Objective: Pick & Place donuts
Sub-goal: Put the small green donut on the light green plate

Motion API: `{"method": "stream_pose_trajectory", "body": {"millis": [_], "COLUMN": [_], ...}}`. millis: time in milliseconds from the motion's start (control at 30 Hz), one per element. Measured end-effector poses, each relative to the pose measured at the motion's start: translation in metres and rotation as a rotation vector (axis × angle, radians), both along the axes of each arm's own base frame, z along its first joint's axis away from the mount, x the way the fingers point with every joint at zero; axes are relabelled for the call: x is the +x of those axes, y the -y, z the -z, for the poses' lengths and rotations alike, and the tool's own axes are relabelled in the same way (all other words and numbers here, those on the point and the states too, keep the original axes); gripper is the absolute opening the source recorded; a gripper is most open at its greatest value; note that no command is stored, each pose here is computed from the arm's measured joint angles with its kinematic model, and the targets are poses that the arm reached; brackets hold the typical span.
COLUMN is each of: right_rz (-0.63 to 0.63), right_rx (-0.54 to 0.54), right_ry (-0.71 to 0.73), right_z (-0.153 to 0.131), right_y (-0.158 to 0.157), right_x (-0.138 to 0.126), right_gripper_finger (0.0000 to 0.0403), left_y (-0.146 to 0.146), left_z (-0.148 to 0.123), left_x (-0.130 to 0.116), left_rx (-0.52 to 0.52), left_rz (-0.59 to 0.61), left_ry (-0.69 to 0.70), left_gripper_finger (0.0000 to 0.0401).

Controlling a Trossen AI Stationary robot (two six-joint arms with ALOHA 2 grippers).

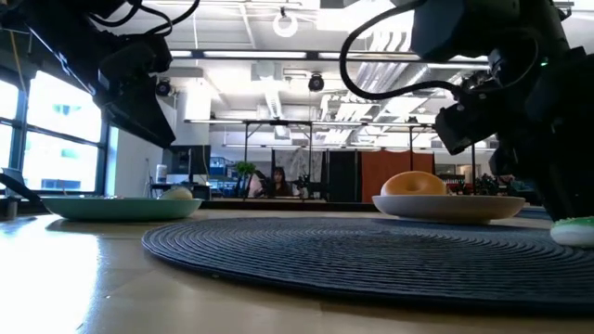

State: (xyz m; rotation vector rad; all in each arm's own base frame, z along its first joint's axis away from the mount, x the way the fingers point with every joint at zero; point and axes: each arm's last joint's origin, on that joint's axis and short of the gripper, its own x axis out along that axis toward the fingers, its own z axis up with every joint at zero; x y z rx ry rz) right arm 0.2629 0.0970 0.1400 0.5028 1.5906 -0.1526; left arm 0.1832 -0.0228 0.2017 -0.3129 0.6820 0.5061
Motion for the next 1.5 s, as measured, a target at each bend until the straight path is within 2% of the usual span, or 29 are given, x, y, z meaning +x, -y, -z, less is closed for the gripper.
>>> {"method": "stream_pose_trajectory", "body": {"millis": [133, 267, 333, 433, 533, 633, 733, 833, 900, 1000, 1133, 1267, 1500], "right_rz": [-0.018, -0.032, -0.075, -0.135, -0.182, -0.274, -0.32, -0.289, -0.228, -0.091, 0.044, 0.101, 0.048], "right_rx": [0.009, 0.049, 0.072, 0.086, 0.05, -0.06, -0.291, -0.513, -0.608, -0.668, -0.604, -0.541, -0.477], "right_ry": [0.017, 0.026, 0.064, 0.177, 0.309, 0.474, 0.697, 0.935, 1.087, 1.28, 1.418, 1.419, 1.282], "right_z": [0.001, -0.005, -0.014, -0.038, -0.065, -0.087, -0.101, -0.104, -0.103, -0.098, -0.07, -0.04, -0.019], "right_y": [0.0, -0.003, -0.005, -0.007, -0.004, 0.003, 0.016, 0.037, 0.054, 0.081, 0.113, 0.135, 0.154], "right_x": [0.001, 0.005, 0.011, 0.023, 0.037, 0.053, 0.074, 0.098, 0.115, 0.138, 0.16, 0.185, 0.236], "right_gripper_finger": [0.0103, 0.0033, 0.001, 0.0019, 0.0018, 0.0005, 0.001, 0.001, 0.0005, 0.0004, 0.0003, 0.0003, 0.0002], "left_y": [0.0, 0.0, -0.001, -0.002, -0.002, -0.002, -0.002, -0.002, -0.003, -0.005, -0.007, -0.009, -0.01], "left_z": [0.0, 0.0, -0.001, -0.001, -0.001, -0.001, -0.001, -0.003, -0.007, -0.014, -0.027, -0.038, -0.043], "left_x": [0.0, 0.0, 0.0, 0.0, 0.0, 0.0, 0.0, -0.002, -0.004, -0.009, -0.02, -0.03, -0.036], "left_rx": [0.001, 0.011, 0.032, 0.06, 0.059, 0.043, 0.058, 0.087, 0.116, 0.155, 0.177, 0.182, 0.175], "left_rz": [0.001, -0.007, -0.026, -0.051, -0.05, -0.035, -0.019, 0.003, -0.001, 0.008, 0.031, 0.037, 0.033], "left_ry": [0.0, 0.001, 0.006, 0.013, 0.013, 0.01, 0.001, -0.002, 0.013, 0.043, 0.105, 0.17, 0.208], "left_gripper_finger": [0.0179, 0.0179, 0.0179, 0.0179, 0.0179, 0.0179, 0.0179, 0.0179, 0.0179, 0.0179, 0.0179, 0.0179, 0.0179]}}
